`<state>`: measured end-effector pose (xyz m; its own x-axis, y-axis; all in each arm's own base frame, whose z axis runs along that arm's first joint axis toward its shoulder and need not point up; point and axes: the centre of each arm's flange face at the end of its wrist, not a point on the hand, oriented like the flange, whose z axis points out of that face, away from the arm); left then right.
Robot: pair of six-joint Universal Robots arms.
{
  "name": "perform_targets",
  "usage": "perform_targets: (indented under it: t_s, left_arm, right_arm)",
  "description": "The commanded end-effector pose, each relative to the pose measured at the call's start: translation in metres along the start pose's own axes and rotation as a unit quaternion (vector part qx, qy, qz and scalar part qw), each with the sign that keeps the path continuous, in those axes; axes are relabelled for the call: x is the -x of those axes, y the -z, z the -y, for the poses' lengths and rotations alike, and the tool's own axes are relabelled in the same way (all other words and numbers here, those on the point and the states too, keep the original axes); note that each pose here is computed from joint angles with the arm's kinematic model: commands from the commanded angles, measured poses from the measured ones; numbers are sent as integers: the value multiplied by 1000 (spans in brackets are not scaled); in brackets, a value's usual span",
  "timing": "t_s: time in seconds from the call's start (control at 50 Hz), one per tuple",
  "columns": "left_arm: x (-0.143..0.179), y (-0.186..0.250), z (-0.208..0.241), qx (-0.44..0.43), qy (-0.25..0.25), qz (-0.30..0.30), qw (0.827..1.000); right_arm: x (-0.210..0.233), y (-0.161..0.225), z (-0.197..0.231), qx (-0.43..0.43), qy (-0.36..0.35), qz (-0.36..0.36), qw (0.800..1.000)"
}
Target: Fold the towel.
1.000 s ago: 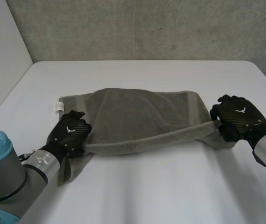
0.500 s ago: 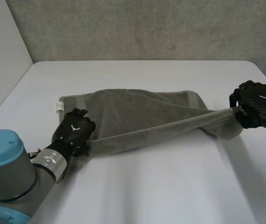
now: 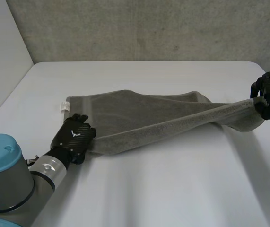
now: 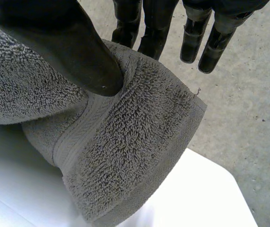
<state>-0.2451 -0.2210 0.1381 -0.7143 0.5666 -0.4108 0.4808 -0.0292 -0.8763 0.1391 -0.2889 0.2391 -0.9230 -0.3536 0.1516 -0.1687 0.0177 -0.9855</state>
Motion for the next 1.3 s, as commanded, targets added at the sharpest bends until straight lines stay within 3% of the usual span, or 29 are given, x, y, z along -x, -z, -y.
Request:
perform_targets:
  t_s: [0.02,0.28,0.44,0.66,0.88,0.98,1.3]
  left_arm:
    - [13,7,11,-1,-1,7,1000]
    - [70,48,71,-69,-12,52,996]
    - [85,70,85,-82,-13,45,996]
    - [97,72,87,-88,-12,38,995]
    - [112,10,60,-40,21,-5,999]
    - [112,-39,44,-25,23,-34,999]
    - [112,-121,10,-34,-14,-20,999]
  right_arm:
    - [2,-1,3,-3,9,10,1000]
    - [17,20,17,74,74,83,991]
    - [22,36,36,90,135,103,981]
    - [24,40,52,77,145,117,979]
    - [14,-9,17,119,155,148,970]
    - [15,-39,3,128,156,160,966]
    - [21,-131,-39,21,210,102,972]
